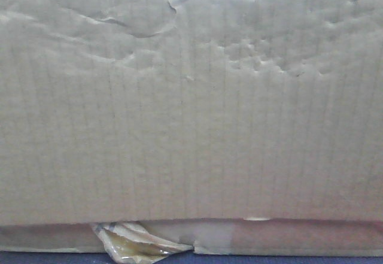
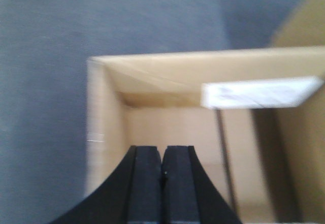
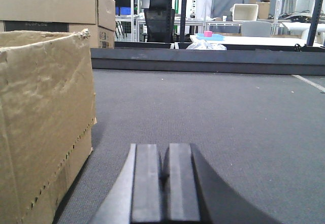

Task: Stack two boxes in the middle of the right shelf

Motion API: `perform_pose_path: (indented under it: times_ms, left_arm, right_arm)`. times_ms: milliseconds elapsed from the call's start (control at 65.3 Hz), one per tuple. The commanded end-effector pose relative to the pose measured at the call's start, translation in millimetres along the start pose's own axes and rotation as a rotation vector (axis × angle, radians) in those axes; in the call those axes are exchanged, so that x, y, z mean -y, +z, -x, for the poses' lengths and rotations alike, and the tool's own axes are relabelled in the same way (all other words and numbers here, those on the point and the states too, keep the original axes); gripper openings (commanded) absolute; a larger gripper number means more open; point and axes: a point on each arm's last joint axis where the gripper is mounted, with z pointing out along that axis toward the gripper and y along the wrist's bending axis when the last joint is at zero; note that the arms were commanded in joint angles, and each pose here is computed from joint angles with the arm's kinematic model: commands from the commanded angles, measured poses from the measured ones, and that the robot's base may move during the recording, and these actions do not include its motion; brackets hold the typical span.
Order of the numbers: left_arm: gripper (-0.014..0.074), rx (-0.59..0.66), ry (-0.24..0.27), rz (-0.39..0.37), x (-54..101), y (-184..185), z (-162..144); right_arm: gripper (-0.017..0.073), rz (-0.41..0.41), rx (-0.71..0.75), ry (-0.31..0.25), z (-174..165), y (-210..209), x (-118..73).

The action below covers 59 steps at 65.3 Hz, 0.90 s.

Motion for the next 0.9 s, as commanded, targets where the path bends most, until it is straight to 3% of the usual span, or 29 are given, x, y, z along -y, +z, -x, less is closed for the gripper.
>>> perform_pose_path:
  times_ms: [0, 168, 367, 474, 658, 888]
  left_arm:
    - [-0.0092, 0.009, -0.014, 0.010, -11.3, -1, 3]
    - [-0.0060, -0.044, -0.050, 0.026, -25.4, 11, 0]
    - [0.0326, -0.118, -0.060, 0.005, -29.4, 32, -1]
    - [0.0437, -0.163, -0.070, -0.011, -32.1, 48, -2]
    - [0.0370, -0.236, -0.091, -0.042, -36.2, 77, -5]
    - [0.0129, -0.284, -0.099, -0.054, -39.0, 94, -9]
  right_arm:
    - [-0.0162, -0.005, 0.020, -0.008, 2, 0, 0.3]
    - [-0.0162, -0.005, 0.020, -0.008, 2, 0, 0.3]
    - [-0.0162, -0.005, 0.020, -0.008, 2, 0, 0.3]
    - [-0.0162, -0.005, 0.020, -0.008, 2, 0, 0.3]
    - [-0.0162, -0.005, 0.020, -0.008, 2, 0, 0.3]
    - [-0.0162, -0.005, 0.020, -0.008, 2, 0, 0.3]
